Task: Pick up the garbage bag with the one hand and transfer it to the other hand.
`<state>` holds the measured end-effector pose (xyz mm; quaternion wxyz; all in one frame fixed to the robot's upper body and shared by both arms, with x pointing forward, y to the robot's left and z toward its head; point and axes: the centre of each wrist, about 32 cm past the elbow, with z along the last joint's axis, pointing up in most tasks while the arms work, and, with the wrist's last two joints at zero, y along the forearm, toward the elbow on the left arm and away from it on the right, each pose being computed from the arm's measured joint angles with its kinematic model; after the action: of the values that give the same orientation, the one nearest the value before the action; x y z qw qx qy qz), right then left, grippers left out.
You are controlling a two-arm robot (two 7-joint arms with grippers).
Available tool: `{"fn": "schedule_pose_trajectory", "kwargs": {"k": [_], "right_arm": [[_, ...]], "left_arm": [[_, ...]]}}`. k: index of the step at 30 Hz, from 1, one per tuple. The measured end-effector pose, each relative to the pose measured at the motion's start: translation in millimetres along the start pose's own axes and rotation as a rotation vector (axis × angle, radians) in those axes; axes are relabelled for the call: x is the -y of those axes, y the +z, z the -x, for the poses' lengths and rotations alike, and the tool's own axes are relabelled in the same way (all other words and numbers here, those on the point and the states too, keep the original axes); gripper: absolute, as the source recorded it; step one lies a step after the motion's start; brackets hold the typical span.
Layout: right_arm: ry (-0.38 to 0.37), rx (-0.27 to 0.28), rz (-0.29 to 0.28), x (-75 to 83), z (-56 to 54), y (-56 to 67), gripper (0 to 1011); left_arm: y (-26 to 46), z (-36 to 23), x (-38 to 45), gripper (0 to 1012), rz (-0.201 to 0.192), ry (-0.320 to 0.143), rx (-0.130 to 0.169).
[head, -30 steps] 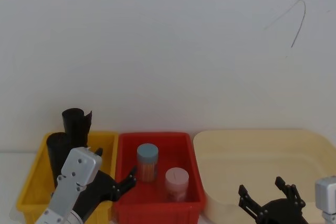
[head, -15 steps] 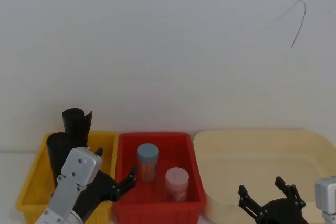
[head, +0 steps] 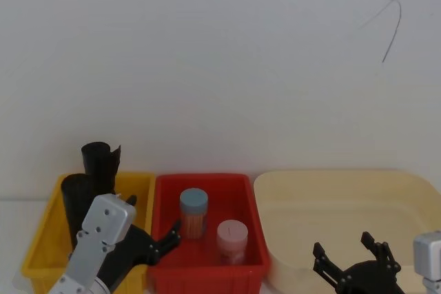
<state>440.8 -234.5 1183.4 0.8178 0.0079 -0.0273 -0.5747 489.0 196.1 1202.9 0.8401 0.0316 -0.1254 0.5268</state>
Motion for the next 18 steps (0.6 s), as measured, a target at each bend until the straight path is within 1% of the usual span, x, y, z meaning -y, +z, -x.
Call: {"fn": "schedule_pose_trajectory", "kwargs": {"k": [5, 7, 8, 9, 11, 14, 17, 18], "right_arm": [[0.0, 0.0, 0.0, 0.0, 0.0, 0.0, 1004], [0.0, 0.0, 0.0, 0.0, 0.0, 0.0, 1004], [0.0, 0.0, 0.0, 0.0, 0.0, 0.0, 1004], [0.0, 0.0, 0.0, 0.0, 0.0, 0.0, 1004], [0.0, 0.0, 0.0, 0.0, 0.0, 0.0, 1004], [0.0, 0.0, 0.0, 0.0, 0.0, 0.0, 1004], [0.0, 0.0, 0.0, 0.0, 0.0, 0.0, 1005], [0.0, 0.0, 0.0, 0.0, 0.0, 0.0, 1004]], "left_arm": [[2.1, 2.8, -3.8, 1002, -0.003, -0.008, -0.001], [3.6, 4.0, -8.2, 1002, -0.006, -0.012, -0.004], [3.6, 4.0, -8.2, 1002, -0.006, -0.012, -0.004], [4.1, 4.3, -11.4, 1002, -0.007, -0.013, -0.007], [4.9, 4.3, -15.8, 1002, -0.011, -0.015, -0.011], [5.5, 3.8, -20.2, 1002, -0.014, -0.016, -0.015], [7.0, 1.7, -26.1, 1002, -0.021, -0.013, -0.024], [8.0, 0.2, -29.1, 1002, -0.025, -0.01, -0.029]]}}
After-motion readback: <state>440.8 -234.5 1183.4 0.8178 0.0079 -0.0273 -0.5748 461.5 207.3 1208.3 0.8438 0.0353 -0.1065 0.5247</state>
